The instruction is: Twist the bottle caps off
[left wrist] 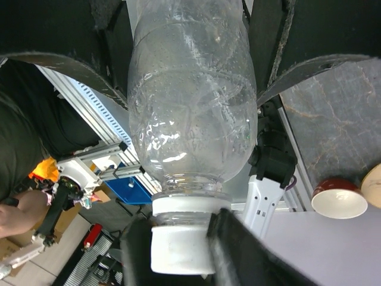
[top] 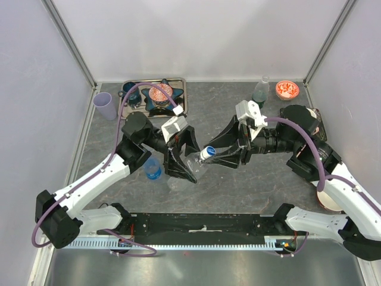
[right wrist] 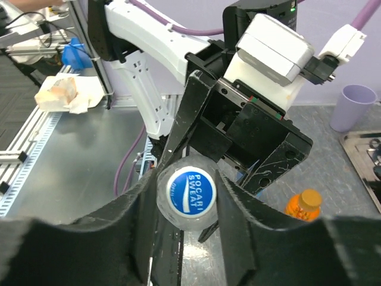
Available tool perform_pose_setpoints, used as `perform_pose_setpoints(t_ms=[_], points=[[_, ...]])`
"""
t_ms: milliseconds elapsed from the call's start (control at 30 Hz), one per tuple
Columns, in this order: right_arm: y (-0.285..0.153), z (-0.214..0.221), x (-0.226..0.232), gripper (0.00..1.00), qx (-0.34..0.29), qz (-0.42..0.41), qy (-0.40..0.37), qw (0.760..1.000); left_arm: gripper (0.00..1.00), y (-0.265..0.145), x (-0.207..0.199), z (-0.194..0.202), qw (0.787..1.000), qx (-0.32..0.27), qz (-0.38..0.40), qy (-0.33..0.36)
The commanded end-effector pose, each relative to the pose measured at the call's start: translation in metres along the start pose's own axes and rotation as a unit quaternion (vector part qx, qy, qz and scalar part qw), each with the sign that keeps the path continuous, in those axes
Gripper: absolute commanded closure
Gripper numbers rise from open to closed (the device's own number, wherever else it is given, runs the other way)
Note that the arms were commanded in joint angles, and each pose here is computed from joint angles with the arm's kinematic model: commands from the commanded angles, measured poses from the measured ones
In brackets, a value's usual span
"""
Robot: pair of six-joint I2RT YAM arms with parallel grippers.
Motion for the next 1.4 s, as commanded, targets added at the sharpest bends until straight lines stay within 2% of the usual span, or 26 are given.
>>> perform_pose_setpoints(t_ms=[0, 33, 233, 367, 467, 567, 600, 667, 700, 767, 800, 867, 900, 967, 1000, 1167, 1367], points=[[-0.018, -0.046, 0.021, 0.45, -0.068, 0.019, -0.026, 0.997, 0.63, -0.007, 0.012, -0.005, 0.999, 0.010, -0.051, 0.006], [-0.019, -0.048, 0.020, 0.39, -0.072, 0.026, -0.026, 0.997, 0.63, -0.008, 0.012, -0.002, 0.998, 0.013, -0.056, 0.003], [-0.019, -0.055, 0.008, 0.25, -0.086, 0.064, -0.019, 0.994, 0.60, -0.008, 0.012, -0.004, 0.998, 0.014, -0.065, 0.014], [-0.024, -0.068, -0.012, 0.17, -0.123, 0.133, 0.002, 0.983, 0.61, -0.010, 0.019, -0.005, 0.995, 0.010, -0.098, 0.020], [-0.031, -0.078, -0.035, 0.15, -0.164, 0.209, 0.035, 0.963, 0.62, -0.015, 0.033, -0.010, 0.986, 0.001, -0.162, 0.039], [-0.038, -0.082, -0.060, 0.15, -0.195, 0.282, 0.087, 0.935, 0.62, -0.026, 0.052, -0.015, 0.964, -0.010, -0.255, 0.070], [-0.038, -0.078, -0.069, 0.15, -0.193, 0.301, 0.104, 0.928, 0.62, -0.033, 0.065, -0.014, 0.948, -0.014, -0.309, 0.073], [-0.040, -0.075, -0.081, 0.15, -0.200, 0.334, 0.129, 0.912, 0.61, -0.042, 0.072, -0.016, 0.928, -0.011, -0.358, 0.102], [-0.039, -0.070, -0.088, 0.15, -0.200, 0.348, 0.155, 0.903, 0.61, -0.054, 0.080, -0.020, 0.904, -0.015, -0.412, 0.114], [-0.039, -0.069, -0.093, 0.16, -0.204, 0.360, 0.172, 0.894, 0.61, -0.059, 0.083, -0.020, 0.882, -0.005, -0.450, 0.140], [-0.035, -0.067, -0.096, 0.16, -0.205, 0.360, 0.191, 0.890, 0.61, -0.066, 0.086, -0.024, 0.859, -0.008, -0.490, 0.147], [-0.032, -0.067, -0.099, 0.15, -0.207, 0.361, 0.206, 0.886, 0.61, -0.074, 0.091, -0.023, 0.838, 0.002, -0.523, 0.155], [-0.028, -0.064, -0.103, 0.16, -0.205, 0.363, 0.213, 0.884, 0.61, -0.084, 0.095, -0.024, 0.815, 0.001, -0.560, 0.151], [-0.024, -0.063, -0.107, 0.15, -0.205, 0.363, 0.226, 0.880, 0.61, -0.087, 0.097, -0.023, 0.799, 0.015, -0.578, 0.166], [-0.019, -0.060, -0.111, 0.15, -0.201, 0.365, 0.231, 0.879, 0.61, -0.092, 0.098, -0.023, 0.777, 0.022, -0.605, 0.171], [-0.009, -0.059, -0.120, 0.16, -0.202, 0.363, 0.242, 0.877, 0.60, -0.093, 0.103, -0.017, 0.738, 0.060, -0.646, 0.187], [0.000, -0.051, -0.130, 0.18, -0.190, 0.368, 0.248, 0.876, 0.60, -0.088, 0.106, -0.014, 0.735, 0.072, -0.647, 0.188]])
Point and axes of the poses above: each gripper's point midway between its finger pads, its own y axis out along the fingers, its own x axis along the line the jaws close on, z = x × y, the point moved 2 cm from there along -y, back along the fingers, and after that the axes turned 8 degrees about y, right-handed, at the moved point
